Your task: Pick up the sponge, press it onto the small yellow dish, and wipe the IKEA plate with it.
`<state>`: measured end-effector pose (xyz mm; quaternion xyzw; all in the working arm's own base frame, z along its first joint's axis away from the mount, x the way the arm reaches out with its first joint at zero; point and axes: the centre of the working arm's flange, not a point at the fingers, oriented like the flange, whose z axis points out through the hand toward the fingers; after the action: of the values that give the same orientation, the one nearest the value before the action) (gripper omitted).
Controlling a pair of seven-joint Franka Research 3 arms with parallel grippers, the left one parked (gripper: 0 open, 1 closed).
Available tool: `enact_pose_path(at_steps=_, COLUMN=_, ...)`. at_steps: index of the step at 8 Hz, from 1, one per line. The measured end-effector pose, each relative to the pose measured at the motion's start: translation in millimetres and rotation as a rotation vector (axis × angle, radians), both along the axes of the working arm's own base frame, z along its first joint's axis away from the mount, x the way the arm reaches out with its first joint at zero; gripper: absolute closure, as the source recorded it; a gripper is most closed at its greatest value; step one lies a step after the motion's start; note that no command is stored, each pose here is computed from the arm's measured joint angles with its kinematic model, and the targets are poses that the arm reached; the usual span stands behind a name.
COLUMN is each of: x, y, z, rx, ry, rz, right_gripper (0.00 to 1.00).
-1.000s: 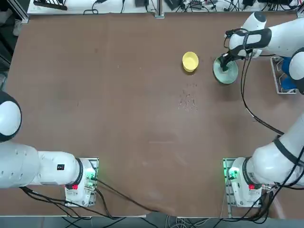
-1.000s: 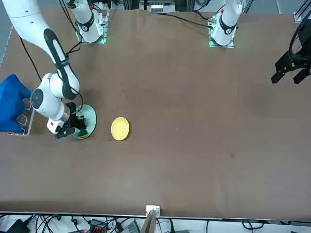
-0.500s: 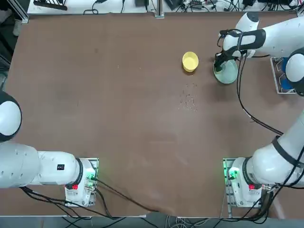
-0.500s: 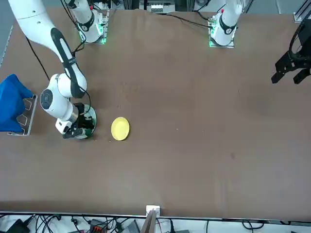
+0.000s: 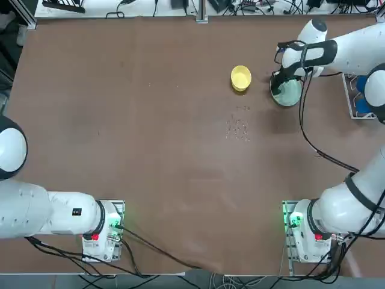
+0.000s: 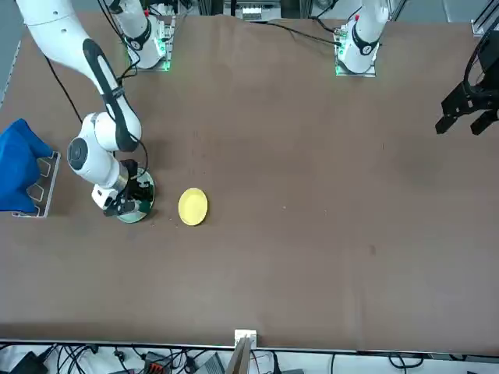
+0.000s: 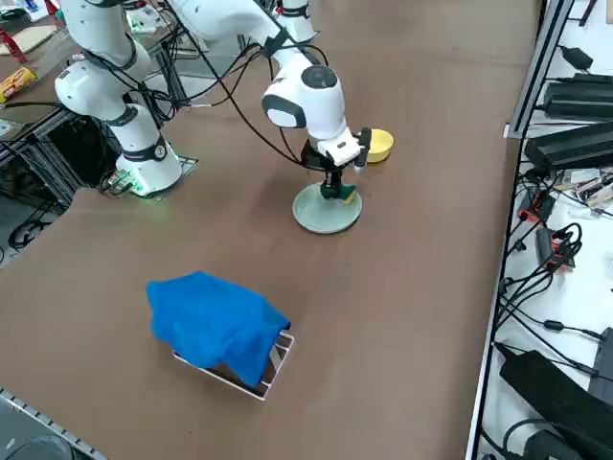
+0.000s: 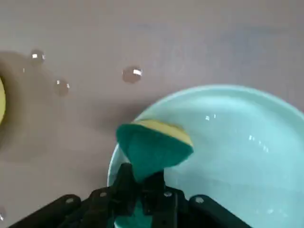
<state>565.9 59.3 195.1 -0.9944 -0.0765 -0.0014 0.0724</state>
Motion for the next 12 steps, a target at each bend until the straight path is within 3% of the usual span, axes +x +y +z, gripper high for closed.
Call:
enact_pose_path(at_steps=5, x=-29, y=-51, z=-1, rx=-0.010, ry=0.022, rz=0.021, right_gripper=0.91)
enact_pose_path(at_steps=9, x=-30, y=-99, z=0, rx=-0.004, ry=0.010, rz=0.070, right_gripper=0.91)
enact_pose_path(at_steps=12, x=-16, y=-111, z=-2, rx=0.007, ry=0.003, rz=0.091, right_gripper=0.91)
